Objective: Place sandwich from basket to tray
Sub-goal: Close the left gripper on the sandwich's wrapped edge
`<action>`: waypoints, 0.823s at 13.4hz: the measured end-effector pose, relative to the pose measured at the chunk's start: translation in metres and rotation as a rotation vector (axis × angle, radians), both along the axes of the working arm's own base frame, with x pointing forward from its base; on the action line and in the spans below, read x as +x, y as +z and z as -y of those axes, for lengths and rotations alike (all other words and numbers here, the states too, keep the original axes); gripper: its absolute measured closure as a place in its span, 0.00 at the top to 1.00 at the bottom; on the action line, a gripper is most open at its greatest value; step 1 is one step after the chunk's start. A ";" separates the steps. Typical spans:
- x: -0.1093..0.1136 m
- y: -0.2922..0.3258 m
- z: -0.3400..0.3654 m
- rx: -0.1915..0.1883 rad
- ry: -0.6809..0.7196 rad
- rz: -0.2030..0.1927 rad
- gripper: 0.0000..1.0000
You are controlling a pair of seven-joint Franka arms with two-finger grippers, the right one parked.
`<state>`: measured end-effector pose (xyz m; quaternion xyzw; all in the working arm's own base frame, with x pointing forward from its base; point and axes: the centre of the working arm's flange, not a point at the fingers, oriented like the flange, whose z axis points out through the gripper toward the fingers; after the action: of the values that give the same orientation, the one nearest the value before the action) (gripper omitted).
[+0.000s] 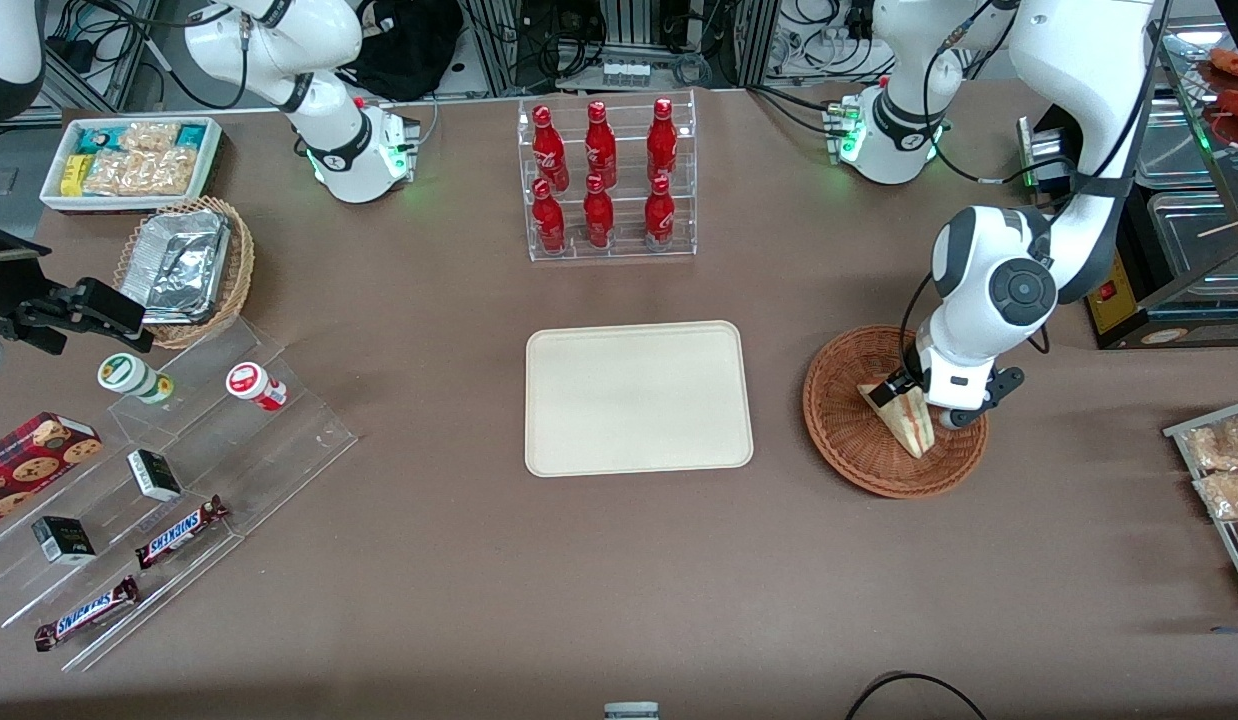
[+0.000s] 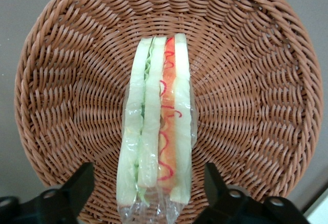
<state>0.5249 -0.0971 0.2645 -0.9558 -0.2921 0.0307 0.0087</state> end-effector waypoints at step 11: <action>0.006 0.034 0.015 0.018 -0.048 -0.001 0.15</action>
<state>0.5310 -0.1117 0.2981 -0.9625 -0.2692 0.0286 0.0181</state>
